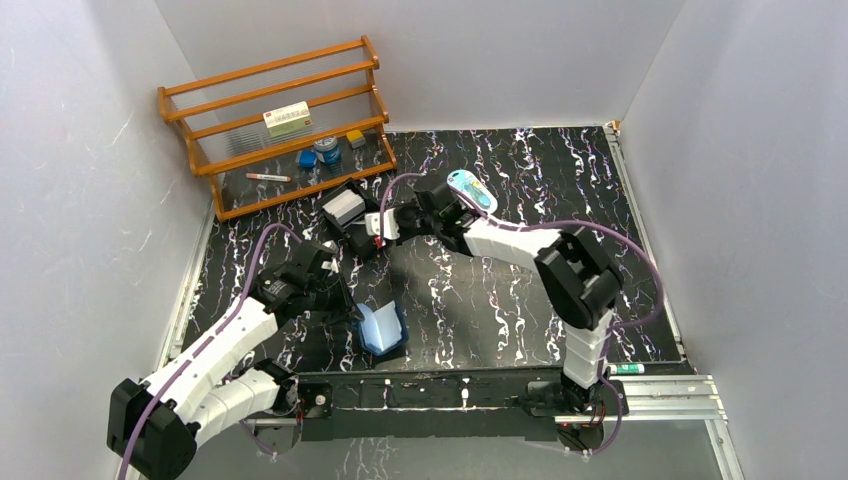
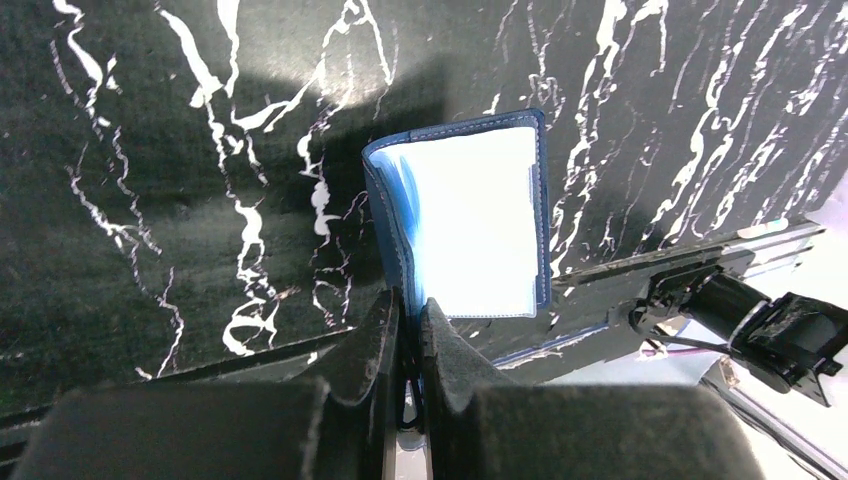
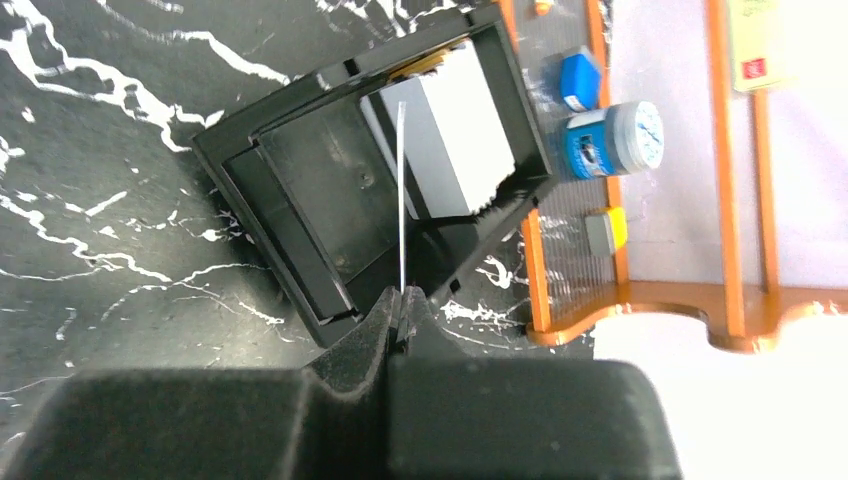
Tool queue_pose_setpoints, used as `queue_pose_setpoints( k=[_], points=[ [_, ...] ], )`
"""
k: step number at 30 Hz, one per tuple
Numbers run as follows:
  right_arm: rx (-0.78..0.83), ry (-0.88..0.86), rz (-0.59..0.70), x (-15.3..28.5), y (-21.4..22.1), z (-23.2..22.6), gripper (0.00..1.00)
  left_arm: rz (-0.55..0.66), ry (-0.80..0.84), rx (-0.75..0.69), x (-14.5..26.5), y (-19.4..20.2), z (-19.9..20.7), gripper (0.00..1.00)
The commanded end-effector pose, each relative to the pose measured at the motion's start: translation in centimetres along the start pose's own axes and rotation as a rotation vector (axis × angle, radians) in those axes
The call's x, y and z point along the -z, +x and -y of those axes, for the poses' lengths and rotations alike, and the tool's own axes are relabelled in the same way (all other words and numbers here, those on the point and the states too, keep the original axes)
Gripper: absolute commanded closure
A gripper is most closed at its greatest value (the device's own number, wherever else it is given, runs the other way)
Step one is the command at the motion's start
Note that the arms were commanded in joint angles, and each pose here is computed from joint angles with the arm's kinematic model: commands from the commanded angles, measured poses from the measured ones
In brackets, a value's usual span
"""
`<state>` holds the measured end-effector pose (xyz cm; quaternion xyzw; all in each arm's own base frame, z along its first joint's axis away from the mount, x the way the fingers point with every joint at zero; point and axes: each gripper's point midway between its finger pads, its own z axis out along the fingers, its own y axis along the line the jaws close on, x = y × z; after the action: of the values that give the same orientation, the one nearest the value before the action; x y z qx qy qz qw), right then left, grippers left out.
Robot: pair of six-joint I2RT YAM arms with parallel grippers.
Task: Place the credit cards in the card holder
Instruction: Pick up the credit card from the storage box, then insert the credit card into the card holder.
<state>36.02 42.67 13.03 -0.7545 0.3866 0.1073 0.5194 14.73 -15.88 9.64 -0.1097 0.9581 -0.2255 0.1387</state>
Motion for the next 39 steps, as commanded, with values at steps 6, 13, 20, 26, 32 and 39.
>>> queue_pose_setpoints(
  k=[6, 13, 20, 26, 32, 39],
  points=[
    [-0.632, 0.397, 0.240, 10.3, -8.3, 5.7, 1.00, 0.067, 0.244, -0.023, -0.7, -2.0, 4.6, 1.00],
    [-1.342, 0.456, 0.117, 15.1, -8.5, 3.3, 1.00, 0.107, 0.402, -0.036, -2.2, -4.1, 8.2, 1.00],
    [-1.871, 0.380, 0.136, 17.2, -9.3, -4.2, 1.00, 0.132, 0.507, 0.006, -4.3, -4.6, 9.4, 1.00],
    [-2.078, 0.285, 0.017, 16.2, -8.1, -11.6, 1.00, 0.132, 0.522, 0.014, -6.5, -3.5, 8.5, 1.00],
    [-2.124, 0.255, -0.066, 14.5, -6.7, -15.6, 1.00, 0.098, 0.493, 0.000, -8.2, -2.3, 7.4, 1.00],
    [-2.127, 0.327, -0.273, 14.0, -2.4, -20.5, 1.00, 0.089, 0.287, -0.016, -9.1, -1.1, 2.9, 0.86]
  ],
)
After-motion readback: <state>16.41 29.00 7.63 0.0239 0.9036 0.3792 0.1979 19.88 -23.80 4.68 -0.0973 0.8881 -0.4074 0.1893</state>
